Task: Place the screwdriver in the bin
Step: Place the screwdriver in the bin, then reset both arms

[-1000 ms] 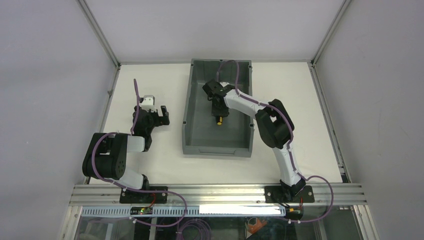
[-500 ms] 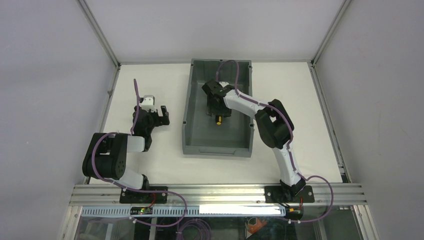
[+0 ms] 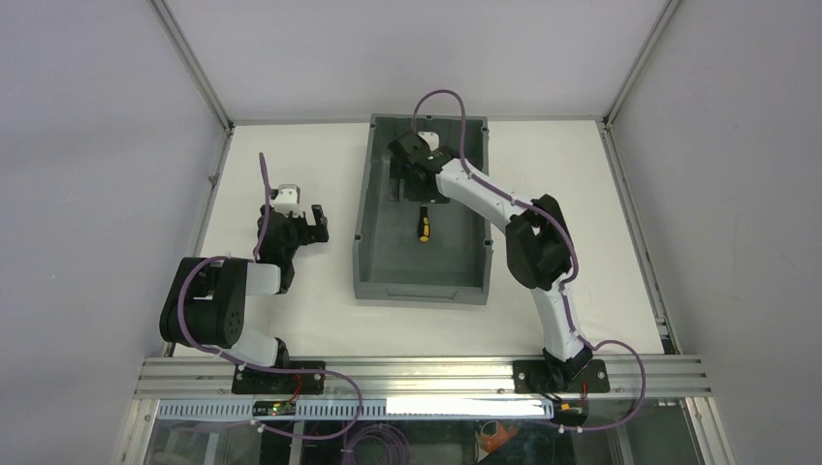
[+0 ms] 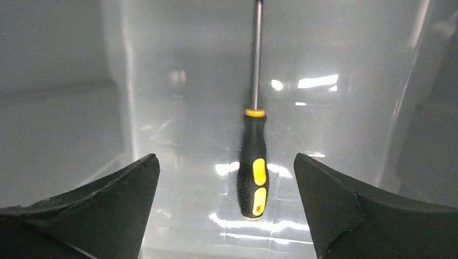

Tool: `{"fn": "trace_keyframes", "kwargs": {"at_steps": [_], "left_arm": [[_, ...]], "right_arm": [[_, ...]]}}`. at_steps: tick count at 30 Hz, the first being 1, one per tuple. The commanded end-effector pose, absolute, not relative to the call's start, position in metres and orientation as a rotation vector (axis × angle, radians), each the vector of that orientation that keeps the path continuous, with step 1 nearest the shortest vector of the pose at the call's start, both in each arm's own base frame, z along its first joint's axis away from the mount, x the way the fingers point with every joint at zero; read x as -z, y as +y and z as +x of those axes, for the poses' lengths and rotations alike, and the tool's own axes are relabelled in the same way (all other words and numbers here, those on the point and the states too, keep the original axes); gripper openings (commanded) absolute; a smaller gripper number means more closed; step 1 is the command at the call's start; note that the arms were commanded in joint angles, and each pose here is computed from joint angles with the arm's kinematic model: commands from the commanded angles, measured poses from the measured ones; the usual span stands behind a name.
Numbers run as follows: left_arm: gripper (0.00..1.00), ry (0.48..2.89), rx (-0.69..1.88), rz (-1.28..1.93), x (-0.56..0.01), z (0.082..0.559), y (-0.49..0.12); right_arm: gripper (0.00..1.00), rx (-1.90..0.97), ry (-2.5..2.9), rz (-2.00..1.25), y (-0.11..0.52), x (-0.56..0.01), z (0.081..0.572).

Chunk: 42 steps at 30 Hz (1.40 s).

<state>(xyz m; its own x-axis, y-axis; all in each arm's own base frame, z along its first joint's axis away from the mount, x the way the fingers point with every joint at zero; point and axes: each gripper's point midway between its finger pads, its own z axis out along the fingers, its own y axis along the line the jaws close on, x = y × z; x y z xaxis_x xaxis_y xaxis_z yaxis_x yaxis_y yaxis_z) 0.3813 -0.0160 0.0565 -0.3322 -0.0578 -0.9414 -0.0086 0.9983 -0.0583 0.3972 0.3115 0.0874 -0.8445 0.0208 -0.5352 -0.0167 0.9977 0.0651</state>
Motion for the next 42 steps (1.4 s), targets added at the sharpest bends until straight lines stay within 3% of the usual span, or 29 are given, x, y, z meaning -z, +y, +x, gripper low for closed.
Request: {"fn": "trace_keyframes", "kwargs": {"at_steps": [1, 14, 24, 34, 42], "left_arm": [[0.99, 1.828, 0.049, -0.02, -0.078, 0.394, -0.016], [0.99, 1.827, 0.049, -0.02, -0.079, 0.394, -0.016], [0.99, 1.827, 0.049, -0.02, -0.079, 0.394, -0.016], [0.99, 1.827, 0.049, -0.02, -0.079, 0.394, -0.016], [0.99, 1.828, 0.049, -0.02, -0.078, 0.394, -0.016]], "right_arm": [[1.0, -0.19, 2.367, -0.007, 0.312, -0.193, 0.419], [0.99, -0.22, 2.179, -0.05, 0.277, -0.308, 0.442], [0.99, -0.16, 2.097, 0.081, 0.173, -0.362, 0.447], [1.0, -0.094, 2.139, 0.29, 0.057, -0.321, 0.416], [0.99, -0.073, 2.233, 0.396, 0.026, -0.242, 0.368]]}}
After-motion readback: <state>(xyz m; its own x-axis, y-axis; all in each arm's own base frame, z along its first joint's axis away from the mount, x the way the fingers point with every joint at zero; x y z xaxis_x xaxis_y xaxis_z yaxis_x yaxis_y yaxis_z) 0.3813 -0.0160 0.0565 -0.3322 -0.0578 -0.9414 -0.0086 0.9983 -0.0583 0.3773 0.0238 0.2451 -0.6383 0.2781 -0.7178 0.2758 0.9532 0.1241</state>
